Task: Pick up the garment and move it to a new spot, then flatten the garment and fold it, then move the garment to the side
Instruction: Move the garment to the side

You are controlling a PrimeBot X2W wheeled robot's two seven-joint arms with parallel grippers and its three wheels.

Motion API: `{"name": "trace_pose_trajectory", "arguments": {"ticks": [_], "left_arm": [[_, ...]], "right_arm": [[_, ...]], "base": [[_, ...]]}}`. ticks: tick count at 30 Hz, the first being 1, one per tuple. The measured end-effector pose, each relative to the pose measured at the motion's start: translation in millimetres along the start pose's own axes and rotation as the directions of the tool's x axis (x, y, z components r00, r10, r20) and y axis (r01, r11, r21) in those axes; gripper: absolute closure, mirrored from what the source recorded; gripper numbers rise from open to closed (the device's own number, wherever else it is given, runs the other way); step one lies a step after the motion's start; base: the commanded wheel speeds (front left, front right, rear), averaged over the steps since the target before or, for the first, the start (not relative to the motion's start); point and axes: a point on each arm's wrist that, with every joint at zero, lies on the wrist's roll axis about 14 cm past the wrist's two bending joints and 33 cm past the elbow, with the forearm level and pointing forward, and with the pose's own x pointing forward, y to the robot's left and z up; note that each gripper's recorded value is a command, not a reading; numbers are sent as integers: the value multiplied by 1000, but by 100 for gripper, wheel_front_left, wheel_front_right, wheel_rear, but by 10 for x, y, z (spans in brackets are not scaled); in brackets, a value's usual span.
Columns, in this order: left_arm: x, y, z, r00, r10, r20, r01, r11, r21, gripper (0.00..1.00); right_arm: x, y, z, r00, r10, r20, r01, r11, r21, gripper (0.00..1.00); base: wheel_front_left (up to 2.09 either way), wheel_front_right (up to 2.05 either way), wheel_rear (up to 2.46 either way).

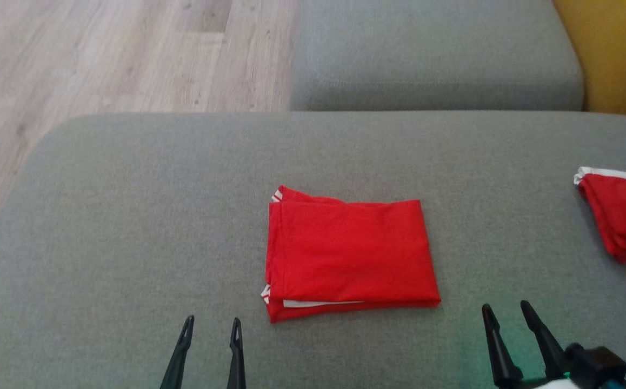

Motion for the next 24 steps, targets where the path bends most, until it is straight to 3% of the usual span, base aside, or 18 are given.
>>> {"name": "trace_pose_trajectory", "arguments": {"ticks": [12, 17, 23, 24], "left_arm": [[339, -85, -27, 1000, -17, -22, 17, 1000, -1, 0], [536, -83, -50, 1000, -13, -27, 13, 1000, 12, 0], [618, -8, -71, 999, 21, -33, -20, 999, 24, 0], [614, 6, -87, 999, 28, -38, -27, 999, 26, 0]], "right_arm": [[785, -53, -93, 982, 85, -166, -61, 988, 143, 0], [1065, 34, -232, 937, 171, -304, -77, 951, 300, 0], [1101, 97, -514, 850, 260, -459, -33, 895, 446, 0], [1113, 116, -523, 841, 273, -466, -34, 888, 459, 10]], "base": [[0, 0, 0], [0, 0, 0], [0, 0, 0], [0, 0, 0]]}}
